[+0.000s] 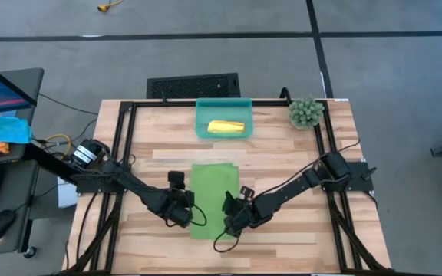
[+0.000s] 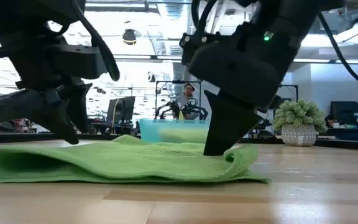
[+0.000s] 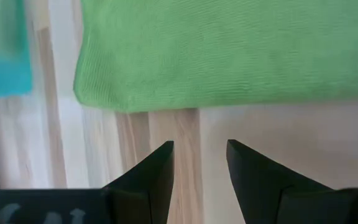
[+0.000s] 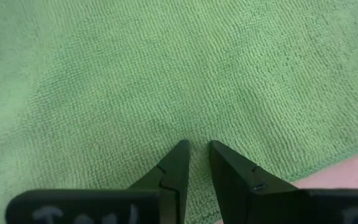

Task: Roll microfiber towels into tight, uniform cylinder then place into a basket
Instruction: Fold the green microfiber towel

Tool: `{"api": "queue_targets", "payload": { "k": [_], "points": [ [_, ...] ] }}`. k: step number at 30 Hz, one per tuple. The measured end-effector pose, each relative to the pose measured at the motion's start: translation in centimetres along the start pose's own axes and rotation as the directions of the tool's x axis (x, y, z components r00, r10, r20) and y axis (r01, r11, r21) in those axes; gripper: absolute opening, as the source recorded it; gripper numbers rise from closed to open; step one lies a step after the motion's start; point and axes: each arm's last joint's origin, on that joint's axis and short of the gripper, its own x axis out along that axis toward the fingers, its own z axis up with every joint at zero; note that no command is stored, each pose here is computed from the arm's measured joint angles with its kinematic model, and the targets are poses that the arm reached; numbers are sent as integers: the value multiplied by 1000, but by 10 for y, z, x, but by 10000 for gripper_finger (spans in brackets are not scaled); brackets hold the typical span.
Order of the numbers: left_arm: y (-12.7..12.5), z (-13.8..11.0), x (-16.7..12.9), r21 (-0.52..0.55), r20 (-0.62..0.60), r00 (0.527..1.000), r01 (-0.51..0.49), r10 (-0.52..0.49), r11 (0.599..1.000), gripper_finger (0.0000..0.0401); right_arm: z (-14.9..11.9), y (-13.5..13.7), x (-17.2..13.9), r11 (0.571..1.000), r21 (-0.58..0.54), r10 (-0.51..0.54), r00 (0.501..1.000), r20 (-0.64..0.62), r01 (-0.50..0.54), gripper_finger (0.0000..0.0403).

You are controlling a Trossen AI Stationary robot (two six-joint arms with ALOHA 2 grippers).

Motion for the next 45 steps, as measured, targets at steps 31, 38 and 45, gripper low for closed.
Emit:
{"api": "queue_targets", "payload": {
  "k": [31,38,45],
  "points": [
    [-56,9,-85,93,416,881,206,-226,974,141,-31,46,-102,892,-431,9,950,311,132,90],
    [-67,16,-94,91,499,826,252,-263,963,141,-42,62,-111,864,-490,75,932,355,117,90],
    [-85,16,-79,154,441,832,300,-337,941,141,-35,59,-106,833,-553,155,951,268,20,114]
  ]
}}
